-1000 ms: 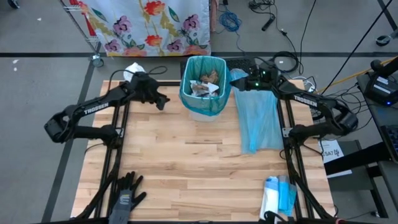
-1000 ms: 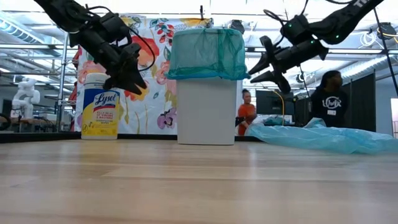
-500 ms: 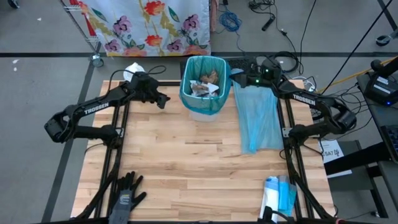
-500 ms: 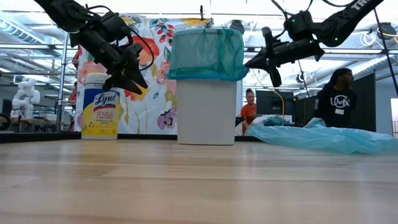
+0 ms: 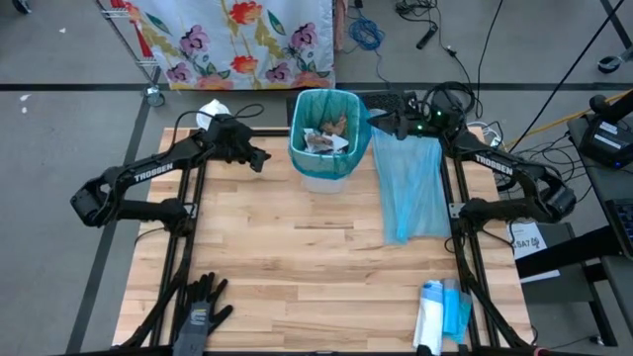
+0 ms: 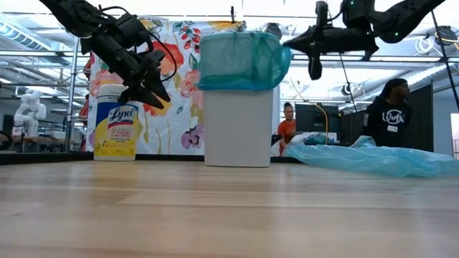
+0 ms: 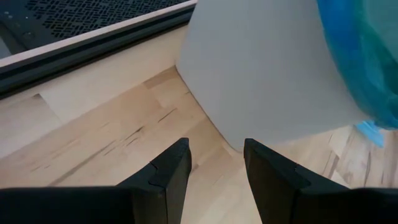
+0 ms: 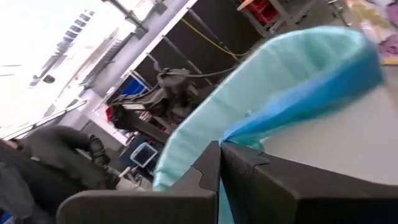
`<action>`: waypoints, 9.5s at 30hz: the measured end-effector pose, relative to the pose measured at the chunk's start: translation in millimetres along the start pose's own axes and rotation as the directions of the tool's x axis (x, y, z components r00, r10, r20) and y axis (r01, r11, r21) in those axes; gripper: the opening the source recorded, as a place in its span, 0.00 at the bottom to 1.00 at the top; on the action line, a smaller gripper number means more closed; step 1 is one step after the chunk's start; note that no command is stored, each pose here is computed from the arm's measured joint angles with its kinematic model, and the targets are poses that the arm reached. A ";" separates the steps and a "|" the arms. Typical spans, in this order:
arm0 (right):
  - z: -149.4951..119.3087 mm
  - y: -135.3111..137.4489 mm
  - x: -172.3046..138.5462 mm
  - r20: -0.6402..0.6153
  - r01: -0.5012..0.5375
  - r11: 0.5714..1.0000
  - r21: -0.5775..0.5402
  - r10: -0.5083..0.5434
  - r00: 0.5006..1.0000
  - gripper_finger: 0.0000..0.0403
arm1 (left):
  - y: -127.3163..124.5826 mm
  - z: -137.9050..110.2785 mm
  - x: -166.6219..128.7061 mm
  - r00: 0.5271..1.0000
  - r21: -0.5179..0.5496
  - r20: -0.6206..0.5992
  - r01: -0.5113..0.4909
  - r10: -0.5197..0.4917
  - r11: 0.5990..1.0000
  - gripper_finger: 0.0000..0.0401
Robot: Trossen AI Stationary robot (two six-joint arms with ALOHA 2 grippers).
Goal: Place trash/remove bag and relplace
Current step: Remove the trash bag from the trash bin
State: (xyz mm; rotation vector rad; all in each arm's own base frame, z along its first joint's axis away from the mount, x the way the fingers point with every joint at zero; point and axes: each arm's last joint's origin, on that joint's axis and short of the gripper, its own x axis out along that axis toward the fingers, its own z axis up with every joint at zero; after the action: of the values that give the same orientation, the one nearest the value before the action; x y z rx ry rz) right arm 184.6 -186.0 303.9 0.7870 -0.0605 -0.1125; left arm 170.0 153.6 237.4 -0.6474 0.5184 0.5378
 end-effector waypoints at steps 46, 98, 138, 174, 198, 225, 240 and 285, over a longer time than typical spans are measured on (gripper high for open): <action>39.5 68.7 43.2 -0.137 -0.098 0.986 -0.132 0.080 0.987 0.24 | -4.0 0.5 0.9 1.000 -0.006 0.007 0.019 -0.019 1.000 0.38; 51.6 51.9 23.5 -0.131 0.035 0.998 -0.059 -0.042 0.991 0.00 | -11.0 -1.8 2.9 0.999 0.010 -0.002 0.036 -0.036 0.999 0.38; 94.4 149.5 30.3 0.110 -0.070 0.886 -0.459 0.135 0.985 0.00 | -12.9 3.3 2.6 0.997 0.000 0.049 0.055 -0.055 0.998 0.38; 86.9 137.3 31.7 0.082 0.043 0.935 -0.351 -0.015 0.996 0.00 | -70.5 17.3 73.9 0.817 -0.074 0.322 0.526 -0.479 0.847 0.38; 84.5 134.9 31.8 0.059 0.057 0.931 -0.360 -0.039 0.997 0.00 | -81.5 35.8 63.2 0.722 0.020 0.392 0.613 -0.570 0.790 0.28; 84.4 134.7 31.8 0.059 0.057 0.938 -0.343 -0.039 0.997 0.00 | -85.0 36.9 51.6 0.710 0.047 0.359 0.635 -0.606 0.771 0.01; 84.3 134.7 31.8 0.059 0.057 0.936 -0.346 -0.039 0.998 0.00 | -81.5 37.5 39.4 0.742 0.012 0.330 0.615 -0.584 0.788 0.08; 84.4 134.8 31.7 0.060 0.058 0.935 -0.350 -0.039 0.997 0.00 | -94.4 26.3 53.9 0.820 -0.022 0.353 0.489 -0.451 0.872 0.30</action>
State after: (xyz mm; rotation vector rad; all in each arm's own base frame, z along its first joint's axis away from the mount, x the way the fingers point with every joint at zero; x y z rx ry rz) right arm 218.6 -154.9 459.4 0.4269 -0.0676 -0.1853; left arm 274.8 123.9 262.7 -0.7432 -0.0095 0.1956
